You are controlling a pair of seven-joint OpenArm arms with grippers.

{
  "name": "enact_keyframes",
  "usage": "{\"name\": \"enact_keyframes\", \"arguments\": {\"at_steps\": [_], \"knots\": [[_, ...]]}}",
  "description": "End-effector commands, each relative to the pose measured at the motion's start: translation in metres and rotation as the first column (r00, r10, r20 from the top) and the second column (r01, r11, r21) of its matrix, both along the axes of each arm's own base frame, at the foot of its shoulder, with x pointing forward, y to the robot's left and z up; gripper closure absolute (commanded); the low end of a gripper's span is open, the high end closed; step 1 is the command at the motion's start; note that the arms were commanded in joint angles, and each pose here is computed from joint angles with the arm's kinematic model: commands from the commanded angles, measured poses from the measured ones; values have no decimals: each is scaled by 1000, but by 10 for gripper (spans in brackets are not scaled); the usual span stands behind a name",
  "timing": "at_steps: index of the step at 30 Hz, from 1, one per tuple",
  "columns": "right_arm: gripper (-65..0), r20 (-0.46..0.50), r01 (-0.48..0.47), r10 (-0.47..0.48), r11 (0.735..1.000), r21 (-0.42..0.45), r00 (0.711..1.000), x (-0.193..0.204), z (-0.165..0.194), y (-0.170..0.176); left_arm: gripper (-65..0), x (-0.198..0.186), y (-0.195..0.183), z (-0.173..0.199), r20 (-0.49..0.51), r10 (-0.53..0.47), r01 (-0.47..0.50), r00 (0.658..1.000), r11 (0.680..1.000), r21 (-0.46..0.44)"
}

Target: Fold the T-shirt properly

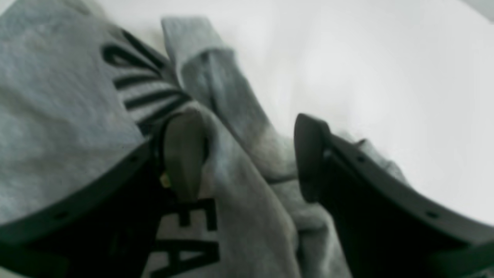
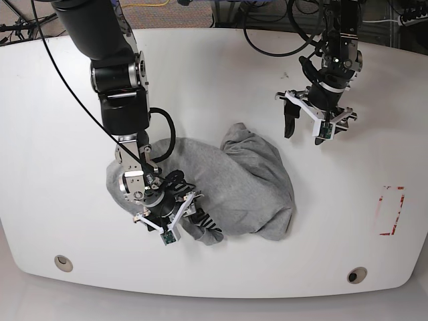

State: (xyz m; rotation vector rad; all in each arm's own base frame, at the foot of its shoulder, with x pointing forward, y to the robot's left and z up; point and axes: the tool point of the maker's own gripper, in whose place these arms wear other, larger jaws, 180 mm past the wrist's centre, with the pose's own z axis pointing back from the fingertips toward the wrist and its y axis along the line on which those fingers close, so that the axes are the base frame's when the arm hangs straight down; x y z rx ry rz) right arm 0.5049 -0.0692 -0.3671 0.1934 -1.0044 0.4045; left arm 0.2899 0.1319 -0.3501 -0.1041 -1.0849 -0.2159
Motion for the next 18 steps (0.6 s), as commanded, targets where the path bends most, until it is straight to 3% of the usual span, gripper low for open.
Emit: {"name": "enact_keyframes", "arguments": {"at_steps": [1,6,18], "knots": [[-332,79,7,-8,1000,10,997,20,29,-3,-404,5,0,13,46,-1,1,999,1000,-5],[-317,84,3,-3,1000,8,996,19,26,-3,-406,5,0,12,45,-1,1,999,1000,-4],[-211,122,-3,2,1000,14,992,20,23,-5,-407,5,3,12,44,3,-3,999,1000,2]]}}
